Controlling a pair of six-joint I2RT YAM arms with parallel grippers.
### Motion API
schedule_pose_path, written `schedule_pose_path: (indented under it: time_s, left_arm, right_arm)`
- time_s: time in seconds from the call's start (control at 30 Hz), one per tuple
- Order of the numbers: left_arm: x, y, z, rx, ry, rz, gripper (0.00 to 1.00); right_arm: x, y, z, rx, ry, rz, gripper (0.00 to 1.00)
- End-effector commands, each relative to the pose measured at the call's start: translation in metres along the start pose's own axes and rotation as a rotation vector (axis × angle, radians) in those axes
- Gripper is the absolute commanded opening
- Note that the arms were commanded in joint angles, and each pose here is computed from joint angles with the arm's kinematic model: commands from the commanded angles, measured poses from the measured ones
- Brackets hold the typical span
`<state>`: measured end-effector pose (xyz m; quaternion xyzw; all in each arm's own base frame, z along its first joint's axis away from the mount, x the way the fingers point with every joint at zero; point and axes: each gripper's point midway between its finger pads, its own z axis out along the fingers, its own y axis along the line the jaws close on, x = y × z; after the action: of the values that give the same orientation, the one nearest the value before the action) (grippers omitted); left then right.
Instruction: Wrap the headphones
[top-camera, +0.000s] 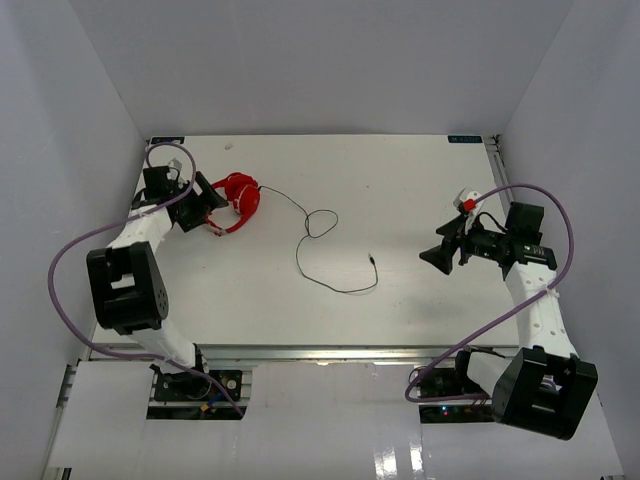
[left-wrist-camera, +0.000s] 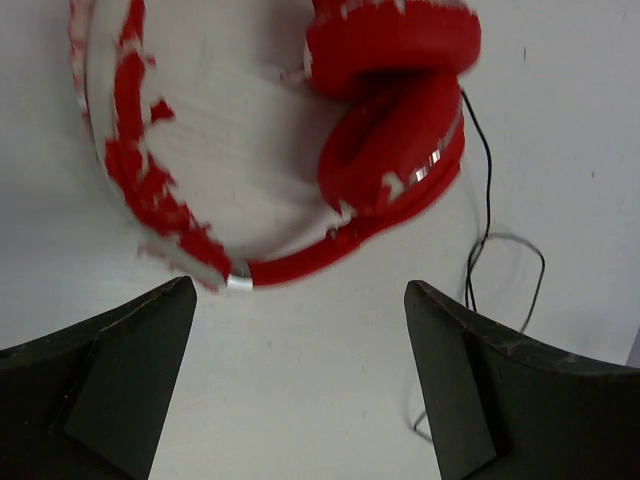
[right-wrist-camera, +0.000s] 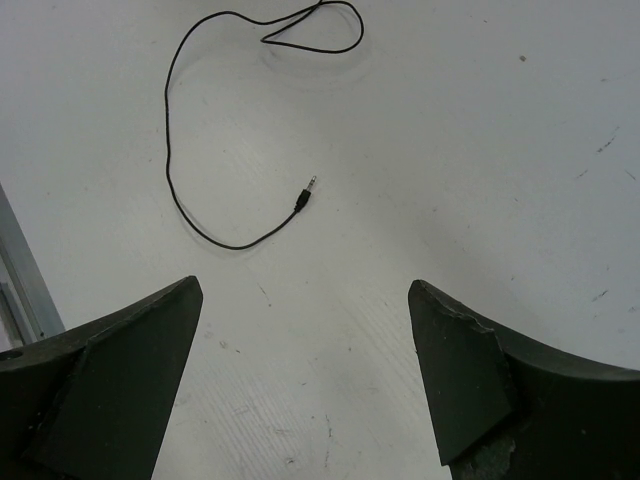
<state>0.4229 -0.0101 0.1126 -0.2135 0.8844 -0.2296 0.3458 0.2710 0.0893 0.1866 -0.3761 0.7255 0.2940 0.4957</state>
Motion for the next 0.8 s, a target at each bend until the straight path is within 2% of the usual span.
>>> schedule_pose_path:
  time_s: [0.0,0.17,0.23,0.3,0.5,0.67,0.77]
  left_arm:
    - [-0.027,0.028,0.027,-0.153,0.019,0.002,0.91]
    - [-0.039,0.055,0.062,-0.336,0.061,0.045,0.88]
    - [-0.036,0.064,0.067,-0.41,0.103,0.047,0.87]
    - [-0.039,0.068,0.066,-0.457,0.083,0.058,0.85]
    - [-0.033,0.062,0.059,-0.462,0.088,0.051,0.76]
    - [-0.058,0.035,0.022,-0.42,-0.055,0.089,0.76]
    - [-0.063,0.036,0.013,-0.436,-0.086,0.123,0.77]
  right_arm:
    - [0.006,0.001,0.006,-0.027,-0.013,-0.013,0.9]
    - [0.006,0.0,0.01,-0.042,-0.025,0.011,0.9]
    - [0.007,-0.003,0.011,-0.038,-0.019,0.017,0.9]
    - [0.009,-0.004,0.011,-0.031,-0.013,0.016,0.9]
    - [0.014,-0.006,0.013,-0.035,-0.007,0.034,0.9]
    - [0.017,-0.004,0.013,-0.037,-0.005,0.037,0.9]
    - [0.017,-0.003,0.014,-0.045,-0.007,0.043,0.9]
